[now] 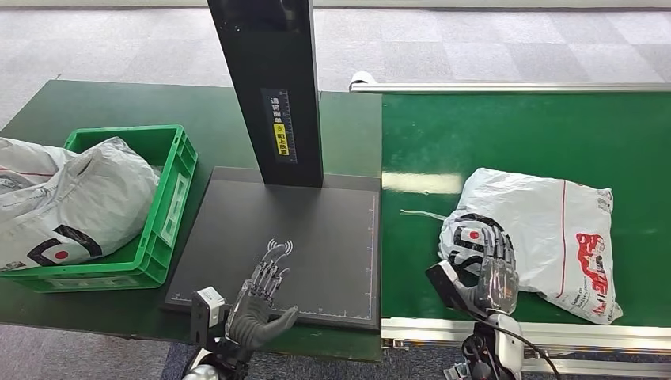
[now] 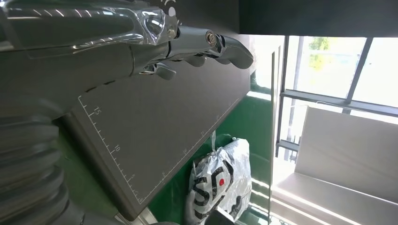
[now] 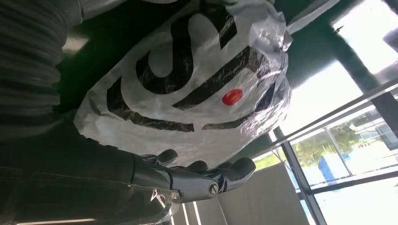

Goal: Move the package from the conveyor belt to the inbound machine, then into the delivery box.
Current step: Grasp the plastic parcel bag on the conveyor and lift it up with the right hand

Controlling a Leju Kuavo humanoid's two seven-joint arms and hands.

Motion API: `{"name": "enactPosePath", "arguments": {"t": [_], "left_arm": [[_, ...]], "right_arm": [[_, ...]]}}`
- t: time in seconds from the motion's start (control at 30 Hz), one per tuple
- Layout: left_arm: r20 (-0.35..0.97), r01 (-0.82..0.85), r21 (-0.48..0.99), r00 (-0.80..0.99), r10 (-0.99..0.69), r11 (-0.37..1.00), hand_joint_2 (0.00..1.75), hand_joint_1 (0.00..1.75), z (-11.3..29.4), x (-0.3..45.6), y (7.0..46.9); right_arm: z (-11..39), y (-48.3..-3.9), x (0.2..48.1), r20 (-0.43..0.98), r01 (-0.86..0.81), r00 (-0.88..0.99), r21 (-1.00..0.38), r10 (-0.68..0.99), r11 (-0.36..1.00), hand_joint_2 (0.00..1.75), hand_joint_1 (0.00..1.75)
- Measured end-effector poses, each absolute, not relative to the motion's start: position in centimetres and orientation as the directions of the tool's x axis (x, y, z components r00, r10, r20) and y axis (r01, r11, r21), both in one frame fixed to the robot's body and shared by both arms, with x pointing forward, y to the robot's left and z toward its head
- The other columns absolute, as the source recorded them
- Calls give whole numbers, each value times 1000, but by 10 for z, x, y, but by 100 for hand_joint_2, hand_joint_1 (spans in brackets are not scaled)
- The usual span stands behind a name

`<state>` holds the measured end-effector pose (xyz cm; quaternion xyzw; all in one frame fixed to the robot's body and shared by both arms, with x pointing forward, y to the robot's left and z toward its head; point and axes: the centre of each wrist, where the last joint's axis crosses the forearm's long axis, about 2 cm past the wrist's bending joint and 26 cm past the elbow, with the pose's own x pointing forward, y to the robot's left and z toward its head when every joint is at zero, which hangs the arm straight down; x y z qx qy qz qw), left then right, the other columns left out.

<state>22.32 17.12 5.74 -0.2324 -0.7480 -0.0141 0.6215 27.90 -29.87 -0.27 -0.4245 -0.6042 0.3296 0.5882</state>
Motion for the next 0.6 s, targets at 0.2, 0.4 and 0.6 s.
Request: {"name": "enactPosePath", "arguments": {"t": [0.2,0.4,0.6], "left_arm": [[936,375,-268,-115,331,887,175,0,57,222,168],[937,378,-269,-111,331,886,175,0,56,222,168],[937,378,-269,-109,331,886,175,0,56,221,167]], "right_arm": [[-10,-293,272,443,91,59,-895,895,437,175,0],[-13,-290,268,448,75,61,-893,892,443,175,0],[-15,-289,266,448,67,61,-893,892,445,175,0]]}}
